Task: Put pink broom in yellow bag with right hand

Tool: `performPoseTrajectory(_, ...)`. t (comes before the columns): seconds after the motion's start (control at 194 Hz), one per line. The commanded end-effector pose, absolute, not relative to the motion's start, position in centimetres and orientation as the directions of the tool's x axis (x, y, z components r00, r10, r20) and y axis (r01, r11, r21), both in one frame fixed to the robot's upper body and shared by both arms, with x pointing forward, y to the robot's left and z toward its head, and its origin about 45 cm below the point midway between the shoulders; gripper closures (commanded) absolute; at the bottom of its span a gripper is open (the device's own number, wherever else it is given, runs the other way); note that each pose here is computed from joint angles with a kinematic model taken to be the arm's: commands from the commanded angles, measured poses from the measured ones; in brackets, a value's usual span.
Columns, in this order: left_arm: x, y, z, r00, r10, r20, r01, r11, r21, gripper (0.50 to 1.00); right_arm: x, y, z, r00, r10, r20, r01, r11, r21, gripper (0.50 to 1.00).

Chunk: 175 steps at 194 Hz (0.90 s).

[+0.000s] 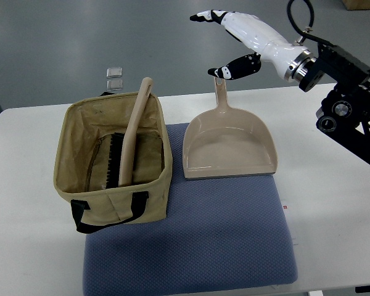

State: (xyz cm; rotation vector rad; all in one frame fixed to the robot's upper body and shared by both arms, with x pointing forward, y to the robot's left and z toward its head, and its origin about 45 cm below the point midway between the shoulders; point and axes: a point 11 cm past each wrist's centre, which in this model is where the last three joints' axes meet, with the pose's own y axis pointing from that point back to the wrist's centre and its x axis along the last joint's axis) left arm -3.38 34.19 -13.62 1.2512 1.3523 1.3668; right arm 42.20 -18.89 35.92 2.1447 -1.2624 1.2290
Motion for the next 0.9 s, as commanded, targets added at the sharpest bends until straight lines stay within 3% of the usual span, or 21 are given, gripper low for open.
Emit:
performPoseTrajectory(0.0, -3.4, 34.2, -13.6, -0.167, 0.981, 0.099, 0.088, -0.085, 0.993, 0.5, 42.7, -21.9, 34.8, 0.281, -0.705, 0.651, -0.888, -0.448, -0.103, 0.644)
performPoseTrajectory(0.149, -3.4, 34.2, -13.6, -0.167, 0.981, 0.097, 0.087, -0.084, 0.993, 0.5, 43.0, -25.4, 33.0, 0.304, -0.883, 0.357, -0.934, -0.35, -0.07, 0.644)
performPoseTrajectory(0.355, -3.4, 34.2, -13.6, -0.167, 0.981, 0.097, 0.087, -0.083, 0.993, 0.5, 42.7, -28.5, 29.3, 0.262, -0.962, 0.076, -0.965, -0.262, 0.007, 0.644)
performPoseTrajectory(0.638, -3.4, 34.2, -13.6, -0.167, 0.981, 0.099, 0.088, -0.085, 0.993, 0.5, 42.4, -30.3, 24.4, 0.151, -0.977, -0.149, -0.985, -0.161, 0.06, 0.577)
performPoseTrajectory(0.895, -3.4, 34.2, -13.6, -0.167, 0.981, 0.097, 0.087, -0.083, 0.993, 0.5, 41.2, -30.6, 21.5, 0.107, -0.973, -0.205, -0.985, -0.131, 0.108, 0.574)
